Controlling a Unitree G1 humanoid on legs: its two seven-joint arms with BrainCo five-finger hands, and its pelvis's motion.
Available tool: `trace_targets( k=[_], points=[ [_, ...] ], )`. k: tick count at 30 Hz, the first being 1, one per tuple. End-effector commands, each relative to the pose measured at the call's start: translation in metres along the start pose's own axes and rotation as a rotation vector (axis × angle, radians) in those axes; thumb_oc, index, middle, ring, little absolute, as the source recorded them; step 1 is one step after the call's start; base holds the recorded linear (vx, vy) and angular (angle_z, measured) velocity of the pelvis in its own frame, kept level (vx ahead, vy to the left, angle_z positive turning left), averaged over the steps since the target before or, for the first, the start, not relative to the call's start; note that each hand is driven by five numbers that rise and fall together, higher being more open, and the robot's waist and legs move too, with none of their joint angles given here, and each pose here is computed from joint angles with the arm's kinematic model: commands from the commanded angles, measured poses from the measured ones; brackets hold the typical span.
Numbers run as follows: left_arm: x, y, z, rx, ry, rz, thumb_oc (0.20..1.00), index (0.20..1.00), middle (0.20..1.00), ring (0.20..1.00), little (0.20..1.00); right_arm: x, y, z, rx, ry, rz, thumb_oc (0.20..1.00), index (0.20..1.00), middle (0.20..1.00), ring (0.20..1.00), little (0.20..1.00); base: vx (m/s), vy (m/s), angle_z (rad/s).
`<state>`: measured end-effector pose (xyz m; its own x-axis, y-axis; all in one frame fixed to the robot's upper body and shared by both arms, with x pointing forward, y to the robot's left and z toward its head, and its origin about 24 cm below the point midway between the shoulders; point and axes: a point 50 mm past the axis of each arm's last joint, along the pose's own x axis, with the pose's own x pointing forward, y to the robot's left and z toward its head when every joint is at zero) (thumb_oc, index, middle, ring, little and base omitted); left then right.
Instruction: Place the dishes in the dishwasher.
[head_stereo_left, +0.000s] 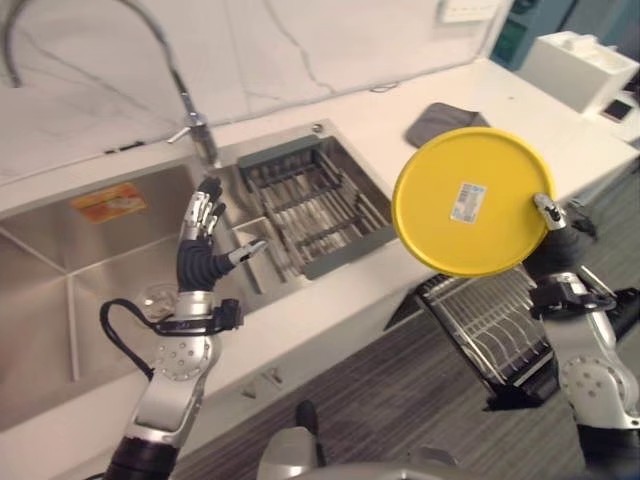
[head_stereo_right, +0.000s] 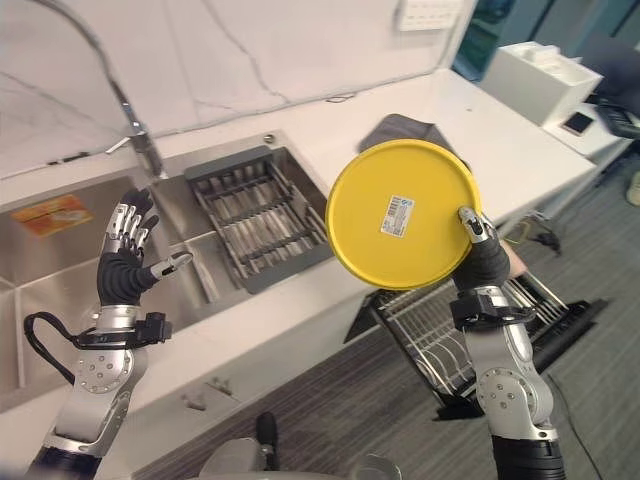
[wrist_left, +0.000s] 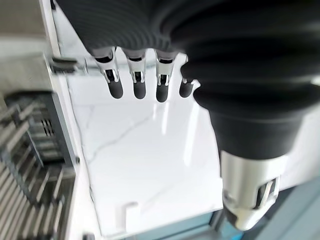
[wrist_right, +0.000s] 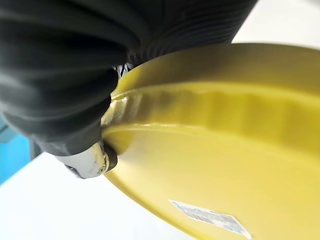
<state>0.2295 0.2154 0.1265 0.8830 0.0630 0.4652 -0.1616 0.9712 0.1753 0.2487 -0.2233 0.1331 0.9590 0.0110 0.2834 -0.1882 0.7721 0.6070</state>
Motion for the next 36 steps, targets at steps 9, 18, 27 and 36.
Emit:
trace_targets(
  k=[9,18,27,36],
  points=[
    [0.022,-0.002,0.042,0.096,-0.262,0.059,1.0,1.0,1.0,1.0,1.0,0.017,0.034,0.043,0.023,-0.171,0.219,0.2,0.2,0.2,0.2,0.2,-0.16,-0.615,-0.38],
    [0.012,-0.014,0.038,0.103,-0.302,-0.009,1.0,1.0,1.0,1.0,1.0,0.013,0.028,0.036,-0.064,-0.181,0.158,0.2,0.2,0.2,0.2,0.2,-0.09,-0.235,0.21],
    [0.012,-0.012,0.04,0.164,-0.313,-0.023,1.0,1.0,1.0,1.0,1.0,0.008,0.025,0.028,-0.035,-0.164,0.161,0.2,0.2,0.2,0.2,0.2,0.13,0.212,0.29],
    [0.018,-0.007,0.045,0.259,-0.359,-0.031,1.0,1.0,1.0,1.0,1.0,0.003,0.028,0.032,-0.084,-0.228,0.191,0.2,0.2,0.2,0.2,0.2,0.13,-0.217,0.37]
  ],
)
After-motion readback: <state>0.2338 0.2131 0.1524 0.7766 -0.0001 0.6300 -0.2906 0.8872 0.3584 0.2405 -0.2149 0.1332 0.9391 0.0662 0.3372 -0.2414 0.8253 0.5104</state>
